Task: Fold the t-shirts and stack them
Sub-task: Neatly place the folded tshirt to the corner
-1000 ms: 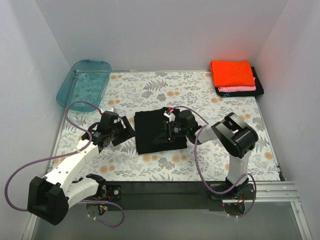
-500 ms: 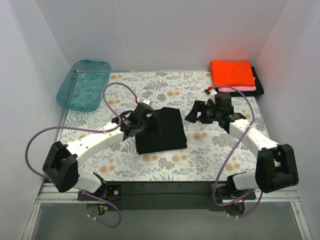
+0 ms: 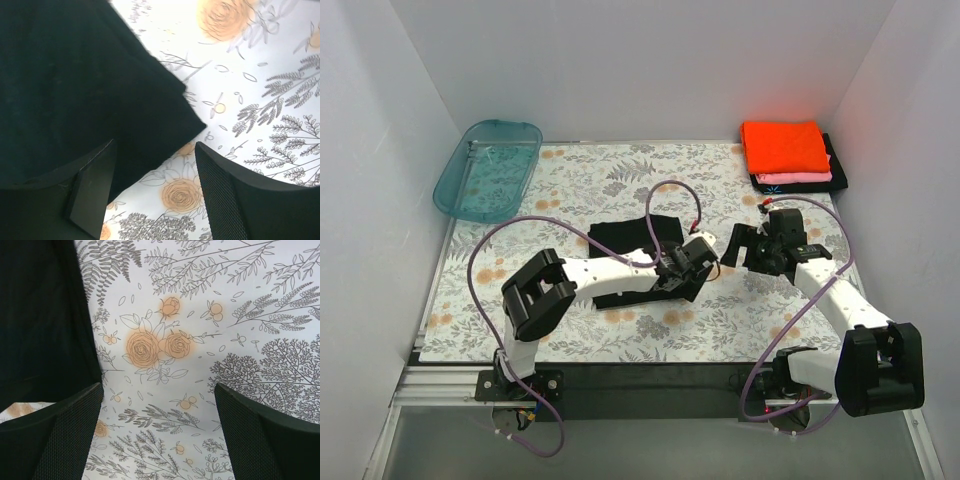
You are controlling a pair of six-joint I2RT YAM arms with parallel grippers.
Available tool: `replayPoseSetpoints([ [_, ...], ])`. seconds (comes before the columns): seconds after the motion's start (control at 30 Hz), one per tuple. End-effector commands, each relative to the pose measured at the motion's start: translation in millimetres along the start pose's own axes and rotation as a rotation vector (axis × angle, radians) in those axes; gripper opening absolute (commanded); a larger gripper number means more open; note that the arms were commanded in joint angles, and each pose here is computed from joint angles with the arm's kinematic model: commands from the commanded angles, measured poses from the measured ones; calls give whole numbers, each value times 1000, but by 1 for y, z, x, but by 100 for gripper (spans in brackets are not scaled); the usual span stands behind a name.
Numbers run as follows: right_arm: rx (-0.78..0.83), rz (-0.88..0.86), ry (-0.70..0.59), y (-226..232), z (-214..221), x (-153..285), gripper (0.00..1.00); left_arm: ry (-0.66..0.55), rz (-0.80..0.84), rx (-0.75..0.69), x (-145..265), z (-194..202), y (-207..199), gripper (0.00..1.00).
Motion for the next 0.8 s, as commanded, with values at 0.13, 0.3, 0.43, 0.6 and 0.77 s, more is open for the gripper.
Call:
replayPoseSetpoints([
  [0.13, -26, -4, 0, -5, 0, -1, 98, -38, -53, -168, -5, 6, -22, 62],
  [0.3, -32, -30, 21, -5, 6, -7, 98, -81, -85, -207, -16, 9, -28, 63],
  [0.43, -41, -81, 30, -2, 10, -11, 98, -101, -125, -220, -27, 13, -25, 59],
  [0.6, -72, -211, 54, 9, 15, -18, 98, -120, -124, -176, -27, 20, -20, 19],
  [0.77, -158, -326, 60, 21, 15, -29, 98, -193, -102, -100, -9, 12, -16, 0],
])
Point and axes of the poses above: each gripper's point midway between its finger pads, its own x axis back along the fingers, its own y axis along the line the jaws close on, z = x × y, the point moved 6 cm from there along x, back along the fingers, and after that the axes turned 3 degrees about x, right-handed, at the moved point
